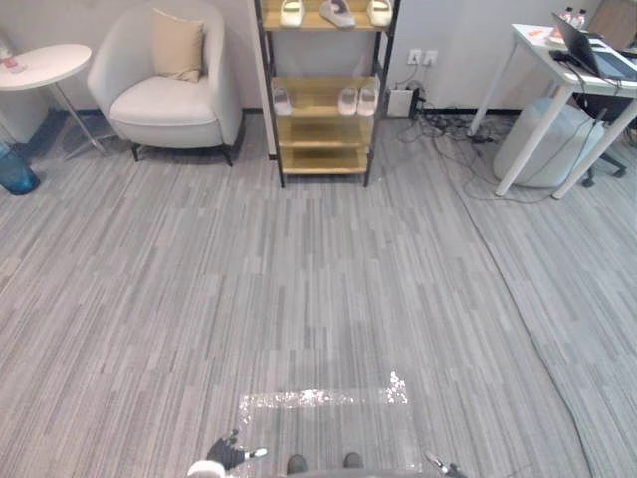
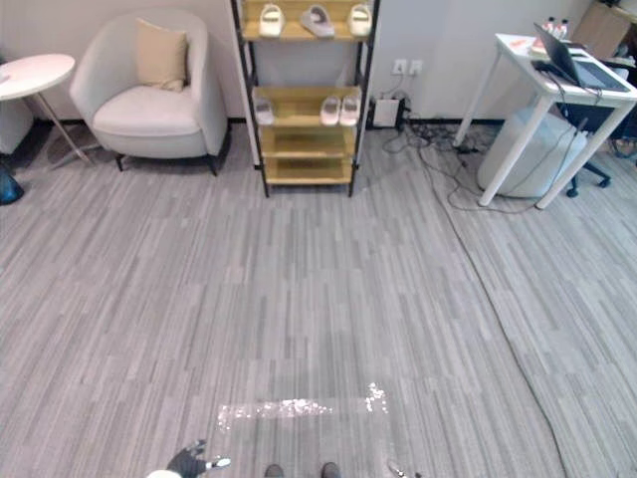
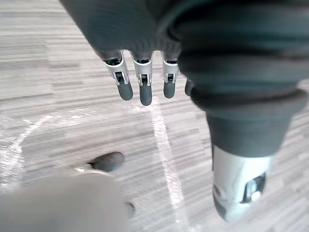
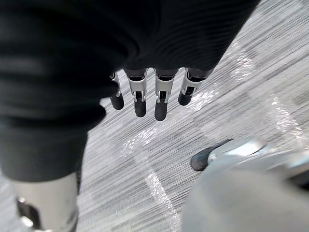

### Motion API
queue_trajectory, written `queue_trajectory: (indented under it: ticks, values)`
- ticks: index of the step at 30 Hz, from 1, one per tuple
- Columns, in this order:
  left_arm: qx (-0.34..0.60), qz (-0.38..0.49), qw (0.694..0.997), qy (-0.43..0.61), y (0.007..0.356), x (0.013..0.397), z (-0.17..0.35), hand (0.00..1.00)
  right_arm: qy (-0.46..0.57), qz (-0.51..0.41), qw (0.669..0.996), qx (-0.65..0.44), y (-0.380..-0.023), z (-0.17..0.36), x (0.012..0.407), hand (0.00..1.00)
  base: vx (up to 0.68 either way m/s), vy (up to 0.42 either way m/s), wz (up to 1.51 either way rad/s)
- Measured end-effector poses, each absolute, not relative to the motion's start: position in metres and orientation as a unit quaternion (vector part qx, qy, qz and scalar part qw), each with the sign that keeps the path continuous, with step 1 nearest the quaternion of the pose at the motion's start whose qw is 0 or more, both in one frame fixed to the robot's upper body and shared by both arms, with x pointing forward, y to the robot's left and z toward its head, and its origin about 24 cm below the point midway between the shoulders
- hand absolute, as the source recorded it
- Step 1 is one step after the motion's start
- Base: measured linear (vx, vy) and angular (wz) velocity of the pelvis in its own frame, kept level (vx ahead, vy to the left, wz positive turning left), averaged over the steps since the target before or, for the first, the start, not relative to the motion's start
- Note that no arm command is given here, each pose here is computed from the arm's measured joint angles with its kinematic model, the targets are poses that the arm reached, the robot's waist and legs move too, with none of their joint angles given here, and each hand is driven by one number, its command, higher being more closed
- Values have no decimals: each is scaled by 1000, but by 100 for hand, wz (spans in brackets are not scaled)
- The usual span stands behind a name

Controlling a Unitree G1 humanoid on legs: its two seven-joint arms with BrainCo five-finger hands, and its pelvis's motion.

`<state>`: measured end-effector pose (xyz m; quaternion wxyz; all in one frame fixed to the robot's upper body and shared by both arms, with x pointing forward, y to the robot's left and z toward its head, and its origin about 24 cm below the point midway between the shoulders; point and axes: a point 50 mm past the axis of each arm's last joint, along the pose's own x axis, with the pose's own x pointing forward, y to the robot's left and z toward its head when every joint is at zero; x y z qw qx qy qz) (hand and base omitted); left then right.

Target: Organize the slippers on the shoe rack

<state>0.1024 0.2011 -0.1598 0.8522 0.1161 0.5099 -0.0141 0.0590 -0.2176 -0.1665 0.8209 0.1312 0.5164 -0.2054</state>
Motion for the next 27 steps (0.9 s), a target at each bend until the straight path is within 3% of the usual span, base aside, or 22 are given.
queue_trajectory:
  ticks: [6, 27]
  values:
    - [98, -47, 857, 503, 175, 111, -161, 0, 516, -190, 827, 120, -215, -166, 67, 0, 54, 20, 6]
    - [97, -39, 856, 506, 177, 112, -162, 0, 516, -175, 832, 100, -214, -166, 73, 0, 14, 3, 6]
